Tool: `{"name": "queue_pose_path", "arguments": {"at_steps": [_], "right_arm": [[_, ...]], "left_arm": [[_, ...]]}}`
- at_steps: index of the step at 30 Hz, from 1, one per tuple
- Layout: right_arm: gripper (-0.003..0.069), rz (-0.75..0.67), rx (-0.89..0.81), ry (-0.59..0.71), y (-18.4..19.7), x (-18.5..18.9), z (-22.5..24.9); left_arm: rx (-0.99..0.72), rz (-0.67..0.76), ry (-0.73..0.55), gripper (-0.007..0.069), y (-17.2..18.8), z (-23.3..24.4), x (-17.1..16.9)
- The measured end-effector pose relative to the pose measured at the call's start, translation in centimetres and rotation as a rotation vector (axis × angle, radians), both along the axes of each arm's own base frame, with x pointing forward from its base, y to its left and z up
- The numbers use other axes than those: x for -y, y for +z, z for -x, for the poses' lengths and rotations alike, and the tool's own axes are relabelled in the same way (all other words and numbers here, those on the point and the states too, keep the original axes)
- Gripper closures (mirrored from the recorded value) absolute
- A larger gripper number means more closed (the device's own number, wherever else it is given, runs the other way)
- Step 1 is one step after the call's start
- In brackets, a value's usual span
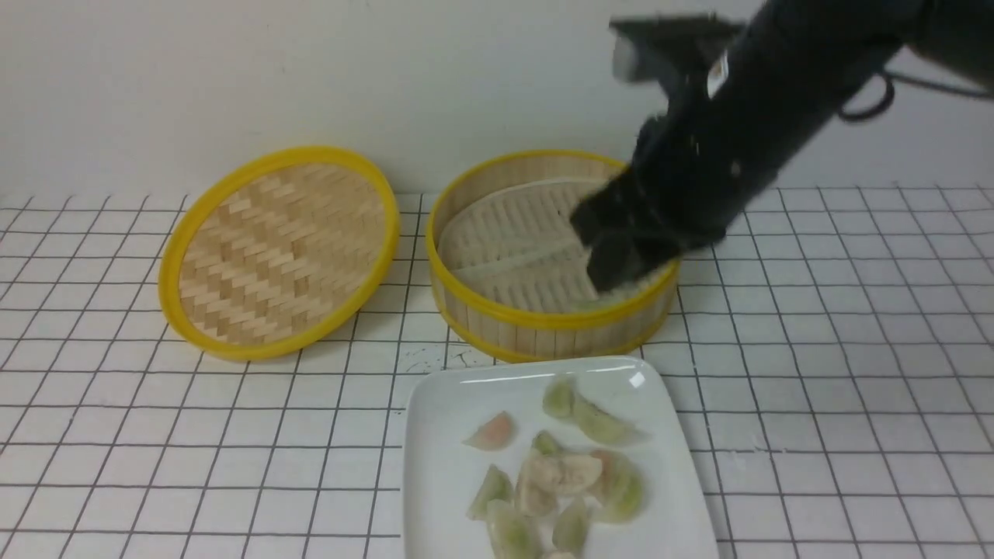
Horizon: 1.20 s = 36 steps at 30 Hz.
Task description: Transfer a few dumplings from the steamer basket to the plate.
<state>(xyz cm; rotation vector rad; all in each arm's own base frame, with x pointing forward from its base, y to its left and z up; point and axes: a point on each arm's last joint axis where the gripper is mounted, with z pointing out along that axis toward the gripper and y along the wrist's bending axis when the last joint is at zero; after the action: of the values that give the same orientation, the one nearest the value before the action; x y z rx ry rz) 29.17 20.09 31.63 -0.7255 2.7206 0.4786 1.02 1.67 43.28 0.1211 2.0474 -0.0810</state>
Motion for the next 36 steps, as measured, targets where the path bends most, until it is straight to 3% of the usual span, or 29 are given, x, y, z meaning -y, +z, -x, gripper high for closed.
{"name": "queue_pose_path", "arguments": {"at_steps": [2, 3, 10, 14, 19, 22, 23, 25, 30, 31, 33, 36], "right_arm": [[0.0517, 0.022, -0.033, 0.016, -2.0, -0.3, 2.1], [0.0517, 0.054, -0.077, 0.013, -5.1, -0.6, 4.4], [0.0507, 0.111, -0.13, -0.06, -11.6, -0.8, 5.9], [0.0452, 0.124, -0.13, -0.067, -12.9, -1.2, 5.4], [0.0258, 0.132, -0.126, -0.059, -12.9, -1.6, 4.7], [0.0232, 0.141, -0.125, -0.028, -11.3, -1.8, 4.6], [0.0238, 0.142, -0.124, -0.017, -10.8, -1.8, 4.7], [0.0326, 0.125, -0.094, 0.015, -7.4, -1.2, 5.4], [0.0587, -0.01, 0.135, -0.006, 1.1, 2.3, 9.1], [0.0595, -0.021, 0.149, -0.007, 1.5, 2.5, 9.3], [0.0657, -0.177, 0.389, -0.062, 6.4, 6.3, 13.1], [0.0671, -0.338, 0.65, -0.115, 9.1, 11.0, 18.1]], "left_arm": [[-0.016, -0.009, 0.001, 0.0631, -0.4, -0.3, 0.1], [-0.037, -0.023, 0.006, 0.0631, -1.0, -0.6, 0.1], [-0.099, -0.056, 0.013, 0.0631, -2.8, -1.5, 0.4], [-0.107, -0.056, 0.015, 0.0631, -3.0, -1.6, 0.4], [-0.112, -0.04, 0.002, 0.0631, -3.0, -1.5, 0.6], [-0.117, -0.028, -0.01, 0.0631, -3.0, -1.5, 0.7], [-0.118, -0.025, -0.013, 0.0631, -3.0, -1.5, 0.8], [-0.119, -0.013, -0.025, 0.0631, -3.1, -1.6, 1.0], [-0.028, 0.014, -0.044, 0.0631, -2.5, -2.0, 1.3], [-0.023, 0.015, -0.045, 0.0631, -2.4, -2.1, 1.3], [0.044, 0.035, -0.055, 0.0631, -1.9, -2.3, 1.4], [0.107, 0.05, -0.065, 0.0631, -1.3, -2.5, 1.6]]}}
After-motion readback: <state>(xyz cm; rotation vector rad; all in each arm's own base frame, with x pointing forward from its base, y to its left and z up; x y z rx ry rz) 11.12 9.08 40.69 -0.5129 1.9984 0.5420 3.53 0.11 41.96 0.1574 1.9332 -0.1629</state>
